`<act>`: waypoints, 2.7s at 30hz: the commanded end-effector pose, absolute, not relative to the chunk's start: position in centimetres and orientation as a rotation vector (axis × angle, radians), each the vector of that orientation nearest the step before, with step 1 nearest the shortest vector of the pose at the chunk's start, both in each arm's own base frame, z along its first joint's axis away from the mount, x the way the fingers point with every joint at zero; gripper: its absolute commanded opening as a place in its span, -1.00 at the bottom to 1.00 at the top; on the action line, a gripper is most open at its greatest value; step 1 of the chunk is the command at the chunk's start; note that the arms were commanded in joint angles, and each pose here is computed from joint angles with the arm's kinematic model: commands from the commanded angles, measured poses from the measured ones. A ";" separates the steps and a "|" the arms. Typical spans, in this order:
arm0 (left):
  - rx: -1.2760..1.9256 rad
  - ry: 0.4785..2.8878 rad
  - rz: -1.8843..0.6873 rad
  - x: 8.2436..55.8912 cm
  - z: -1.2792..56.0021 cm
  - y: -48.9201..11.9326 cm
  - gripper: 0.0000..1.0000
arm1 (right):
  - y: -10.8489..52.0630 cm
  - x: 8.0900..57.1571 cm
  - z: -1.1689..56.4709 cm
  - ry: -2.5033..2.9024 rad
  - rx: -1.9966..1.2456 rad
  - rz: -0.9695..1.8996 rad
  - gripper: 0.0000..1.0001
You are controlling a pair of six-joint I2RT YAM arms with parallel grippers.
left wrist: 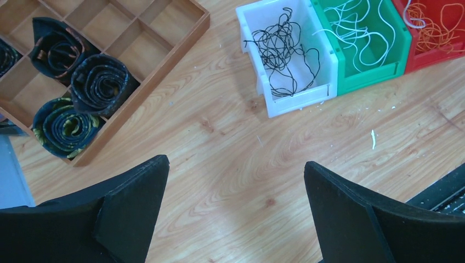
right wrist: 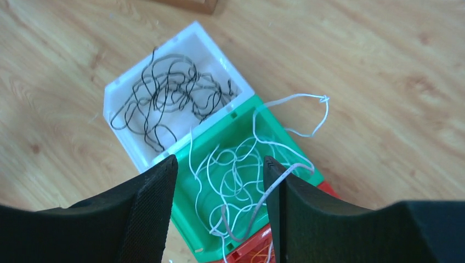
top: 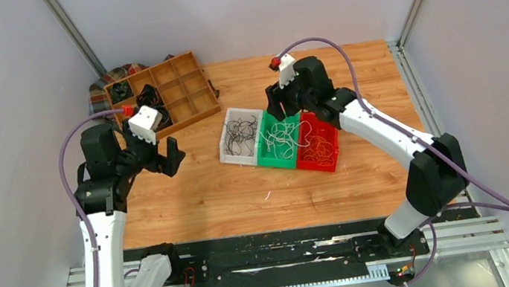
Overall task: Untangle the cables
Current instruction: Place the cable in the bin.
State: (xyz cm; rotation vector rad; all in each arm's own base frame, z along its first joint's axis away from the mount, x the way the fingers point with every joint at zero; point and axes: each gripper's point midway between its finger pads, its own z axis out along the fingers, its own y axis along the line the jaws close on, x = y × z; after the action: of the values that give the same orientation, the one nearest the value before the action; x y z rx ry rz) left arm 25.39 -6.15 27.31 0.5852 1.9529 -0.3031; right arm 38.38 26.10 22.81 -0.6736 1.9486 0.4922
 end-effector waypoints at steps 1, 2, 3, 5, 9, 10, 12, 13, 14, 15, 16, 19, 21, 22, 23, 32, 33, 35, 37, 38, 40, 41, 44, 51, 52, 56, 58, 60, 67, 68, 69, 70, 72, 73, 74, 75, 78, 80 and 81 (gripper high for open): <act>0.603 1.914 -0.321 25.4 27.7 -6.6 0.96 | 26.3 36.1 19.5 2.131 -0.784 0.513 0.19; 0.600 1.913 -0.321 25.4 27.7 -6.6 0.96 | 26.2 35.9 19.3 2.149 -0.792 0.510 0.19; 0.599 1.911 -0.322 25.5 27.8 -6.6 0.96 | 26.1 35.8 19.2 2.160 -0.791 0.510 0.20; 0.599 1.905 -0.322 25.5 27.9 -6.7 0.96 | 25.8 35.6 19.1 2.180 -0.776 0.502 0.25; 0.598 1.904 -0.317 25.6 28.0 -6.6 0.96 | 26.8 33.8 19.2 2.250 -0.833 0.613 0.44; 0.600 1.902 -0.313 25.6 28.0 -6.6 0.96 | 26.9 33.2 19.2 2.291 -0.845 0.643 0.45; 0.600 1.899 -0.312 25.5 28.0 -6.6 0.96 | 27.1 32.7 18.7 2.349 -0.856 0.670 0.47; 0.598 1.897 -0.313 25.5 28.0 -6.6 0.96 | 27.1 32.4 18.6 2.374 -0.859 0.675 0.47; 0.595 1.895 -0.314 25.5 28.1 -6.6 0.96 | 27.0 32.2 18.6 2.389 -0.857 0.675 0.47; 0.593 1.895 -0.319 25.4 28.0 -6.7 0.96 | 27.0 31.9 18.9 2.389 -0.858 0.684 0.47; 0.593 1.896 -0.321 25.3 27.9 -6.7 0.96 | 27.1 31.7 19.3 2.369 -0.861 0.687 0.46; 0.597 1.896 -0.321 25.3 27.7 -6.7 0.96 | 26.3 32.7 20.5 2.317 -0.821 0.597 0.45; 0.595 1.900 -0.316 25.3 27.6 -6.6 0.96 | 24.5 35.1 21.2 2.286 -0.707 0.462 0.45; 0.594 1.902 -0.315 25.3 27.6 -6.6 0.96 | 23.5 36.4 21.5 2.278 -0.634 0.413 0.42; 0.595 1.900 -0.316 25.3 27.7 -6.6 0.96 | 22.5 37.7 21.6 2.271 -0.567 0.378 0.38; 0.592 1.902 -0.313 25.4 27.8 -6.6 0.96 | 18.6 43.4 17.4 2.350 -0.375 0.137 0.24; 0.591 1.902 -0.315 25.4 27.8 -6.6 0.96 | 18.5 43.7 16.7 2.362 -0.372 0.125 0.23; 0.591 1.900 -0.314 25.4 28.0 -6.6 0.96 | 18.6 44.5 15.5 2.379 -0.366 0.130 0.20; 0.593 1.900 -0.309 25.4 28.1 -6.5 0.96 | 18.8 45.2 14.7 2.383 -0.356 0.140 0.17; 0.593 1.898 -0.304 25.4 28.2 -6.5 0.96 | 18.8 45.6 14.3 2.388 -0.346 0.146 0.16; 0.590 1.901 -0.299 25.4 28.2 -6.4 0.96 | 18.9 46.1 13.7 2.399 -0.327 0.162 0.10; 0.590 1.902 -0.297 25.3 28.2 -6.4 0.96 | 19.1 46.4 13.6 2.400 -0.318 0.175 0.07; 0.594 1.899 -0.291 25.2 28.2 -6.3 0.96 | 19.4 46.8 13.2 2.403 -0.290 0.208 -0.13; 0.593 1.901 -0.279 25.2 28.2 -6.2 0.96 | 20.9 46.1 15.3 2.331 -0.271 0.362 -0.86; 0.595 1.901 -0.278 25.2 28.1 -6.1 0.96 | 21.2 45.8 15.8 2.312 -0.272 0.392 -0.94; 0.593 1.900 -0.274 25.1 28.2 -6.1 0.96 | 22.1 44.1 18.9 2.223 -0.258 0.516 -0.99; 0.593 1.898 -0.274 25.0 28.2 -6.1 0.96 | 22.4 43.0 20.0 2.187 -0.267 0.548 -0.99; 0.594 1.897 -0.273 24.9 28.2 -6.1 0.96 | 22.0 41.9 20.1 2.179 -0.276 0.526 -0.97; 0.601 1.904 -0.287 24.7 27.9 -6.3 0.96 | 18.2 41.5 16.8 2.292 -0.178 0.317 0.06; 0.601 1.905 -0.285 24.7 27.9 -6.3 0.96 | 18.0 41.6 16.2 2.314 -0.171 0.303 0.08; 0.604 1.908 -0.281 24.7 27.8 -6.2 0.96 | 18.0 41.7 15.6 2.333 -0.170 0.294 0.09; 0.605 1.910 -0.277 24.7 27.8 -6.1 0.96 | 18.0 41.9 15.0 2.348 -0.169 0.289 0.10; 0.606 1.911 -0.272 24.6 27.8 -6.1 0.96 | 18.1 42.4 13.7 2.381 -0.168 0.283 0.10; 0.607 1.912 -0.272 24.6 27.9 -6.1 0.96 | 18.3 42.6 13.4 2.394 -0.167 0.291 0.08; 0.607 1.911 -0.271 24.6 27.9 -6.1 0.96 | 18.4 42.7 13.0 2.407 -0.165 0.300 0.05; 0.610 1.910 -0.270 24.5 28.0 -6.1 0.96 | 18.6 42.9 12.7 2.417 -0.160 0.308 0.00; 0.612 1.908 -0.261 24.5 28.0 -6.0 0.96 | 18.9 43.5 12.3 2.431 -0.142 0.332 -0.19; 0.614 1.908 -0.260 24.5 28.0 -6.0 0.96 | 19.2 43.9 12.4 2.429 -0.136 0.353 -0.33; 0.613 1.909 -0.258 24.5 28.0 -6.0 0.96 | 19.5 43.9 12.6 2.428 -0.137 0.374 -0.40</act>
State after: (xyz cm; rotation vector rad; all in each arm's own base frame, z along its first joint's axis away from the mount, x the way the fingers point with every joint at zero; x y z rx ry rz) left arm 24.67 -6.02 26.88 0.5965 1.9434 -0.2833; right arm 42.95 19.49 11.28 -0.1824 2.4361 0.3259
